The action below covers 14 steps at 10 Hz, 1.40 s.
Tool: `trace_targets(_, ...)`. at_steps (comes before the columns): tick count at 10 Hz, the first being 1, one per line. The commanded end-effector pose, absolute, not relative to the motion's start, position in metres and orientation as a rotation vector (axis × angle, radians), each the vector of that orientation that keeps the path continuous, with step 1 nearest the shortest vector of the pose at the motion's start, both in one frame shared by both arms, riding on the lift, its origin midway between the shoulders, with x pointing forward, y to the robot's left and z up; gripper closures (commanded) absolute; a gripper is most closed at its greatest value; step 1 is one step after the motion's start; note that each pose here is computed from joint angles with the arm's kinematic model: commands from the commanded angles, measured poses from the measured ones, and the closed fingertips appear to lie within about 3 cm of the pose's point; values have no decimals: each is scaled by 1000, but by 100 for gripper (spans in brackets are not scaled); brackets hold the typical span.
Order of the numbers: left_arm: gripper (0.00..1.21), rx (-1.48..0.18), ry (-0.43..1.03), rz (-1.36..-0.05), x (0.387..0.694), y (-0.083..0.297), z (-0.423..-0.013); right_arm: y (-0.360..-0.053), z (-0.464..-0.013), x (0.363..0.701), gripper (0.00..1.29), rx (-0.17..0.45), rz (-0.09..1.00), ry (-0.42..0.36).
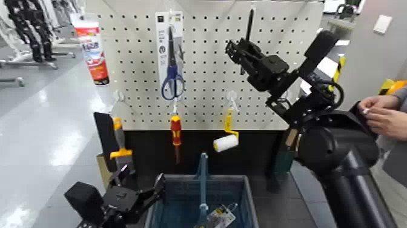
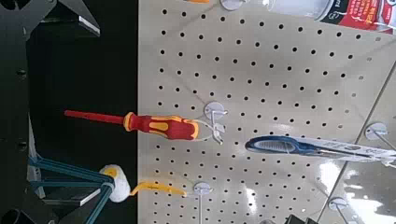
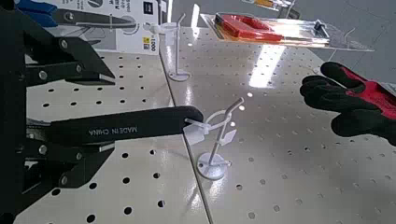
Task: Put the black wrench into the crate.
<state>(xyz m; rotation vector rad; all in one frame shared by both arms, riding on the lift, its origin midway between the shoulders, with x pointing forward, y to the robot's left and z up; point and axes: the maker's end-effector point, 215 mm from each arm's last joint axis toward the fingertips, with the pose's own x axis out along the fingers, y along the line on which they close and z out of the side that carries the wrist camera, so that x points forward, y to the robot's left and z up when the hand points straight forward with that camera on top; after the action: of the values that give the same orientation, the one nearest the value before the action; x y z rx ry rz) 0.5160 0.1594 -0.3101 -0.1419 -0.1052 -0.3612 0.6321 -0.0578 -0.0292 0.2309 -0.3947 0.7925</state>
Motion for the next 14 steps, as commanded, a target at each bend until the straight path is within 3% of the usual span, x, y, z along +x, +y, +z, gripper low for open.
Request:
trace_targets(1, 11, -141, -107, -359, 516, 160, -310, -57, -27, 632, 123, 214, 781, -400)
trace_targets(8, 11, -140, -105, -359, 517, 160, -310, -62, -8, 630, 123, 190, 774, -439)
trace_targets(14, 11, -138, -95, -358, 517, 159, -312, -56, 23, 598, 123, 178, 806, -509)
